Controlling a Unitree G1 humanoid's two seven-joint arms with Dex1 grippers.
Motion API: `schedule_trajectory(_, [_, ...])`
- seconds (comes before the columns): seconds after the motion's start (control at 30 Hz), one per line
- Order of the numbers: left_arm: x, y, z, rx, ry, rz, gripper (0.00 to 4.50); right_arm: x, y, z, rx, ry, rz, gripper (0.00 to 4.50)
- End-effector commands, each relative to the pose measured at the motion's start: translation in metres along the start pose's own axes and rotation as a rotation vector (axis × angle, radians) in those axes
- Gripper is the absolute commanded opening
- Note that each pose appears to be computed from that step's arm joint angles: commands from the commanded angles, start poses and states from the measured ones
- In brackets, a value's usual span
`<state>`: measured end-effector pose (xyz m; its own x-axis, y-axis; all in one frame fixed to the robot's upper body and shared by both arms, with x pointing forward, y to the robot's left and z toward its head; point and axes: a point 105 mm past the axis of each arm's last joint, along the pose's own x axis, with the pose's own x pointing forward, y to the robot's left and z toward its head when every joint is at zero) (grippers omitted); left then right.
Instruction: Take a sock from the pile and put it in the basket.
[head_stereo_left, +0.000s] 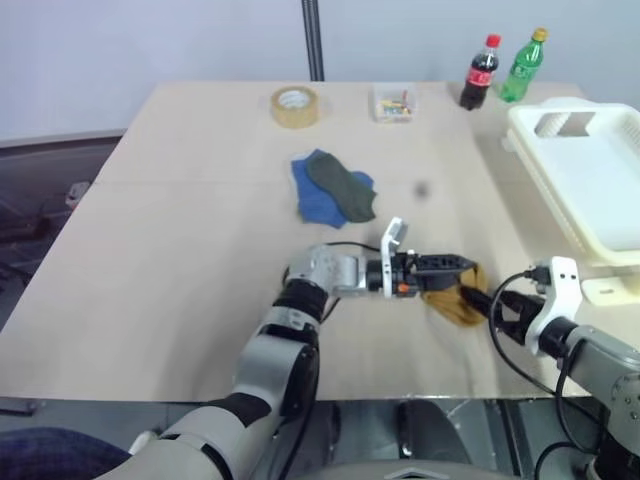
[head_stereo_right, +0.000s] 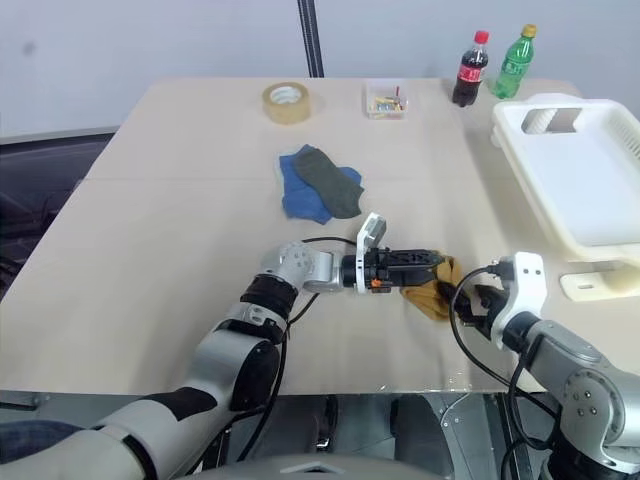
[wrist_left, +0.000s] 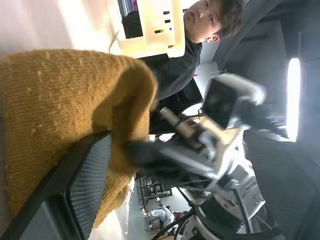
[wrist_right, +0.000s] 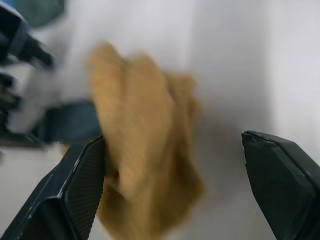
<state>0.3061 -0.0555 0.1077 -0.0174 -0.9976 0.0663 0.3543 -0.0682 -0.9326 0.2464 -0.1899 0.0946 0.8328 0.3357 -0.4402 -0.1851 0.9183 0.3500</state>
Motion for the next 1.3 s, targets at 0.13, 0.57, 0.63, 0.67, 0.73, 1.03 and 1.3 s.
schedule_trajectory(0.13, [-0.002, -0.003, 0.003, 0.032, -0.014, -0.009, 4.50, -0.004, -0.003, -0.013, 0.043, 0.071, -0.005, 4.36])
schedule_trajectory(0.57, [-0.002, -0.003, 0.005, 0.050, -0.020, -0.005, 4.50, 0.024, 0.036, -0.023, 0.265, 0.064, 0.164, 0.05])
schedule_trajectory(0.63, [-0.004, -0.004, 0.007, 0.055, -0.025, -0.006, 4.50, 0.026, 0.034, -0.020, 0.273, 0.057, 0.161, 0.05])
schedule_trajectory(0.67, [-0.004, -0.004, 0.007, 0.059, -0.027, -0.006, 4.50, 0.026, 0.033, -0.019, 0.274, 0.054, 0.158, 0.05])
schedule_trajectory(0.73, [-0.006, -0.005, 0.009, 0.095, -0.034, 0.000, 4.50, 0.027, 0.032, -0.016, 0.268, 0.047, 0.157, 0.05])
schedule_trajectory(1.03, [-0.043, -0.008, 0.007, 1.032, -0.009, 0.235, 4.50, 0.017, 0.015, 0.008, 0.183, 0.005, 0.141, 0.05])
schedule_trajectory(1.3, [-0.071, -0.032, -0.014, 1.428, -0.070, 0.217, 4.50, 0.008, 0.007, 0.039, 0.047, -0.006, 0.175, 0.05])
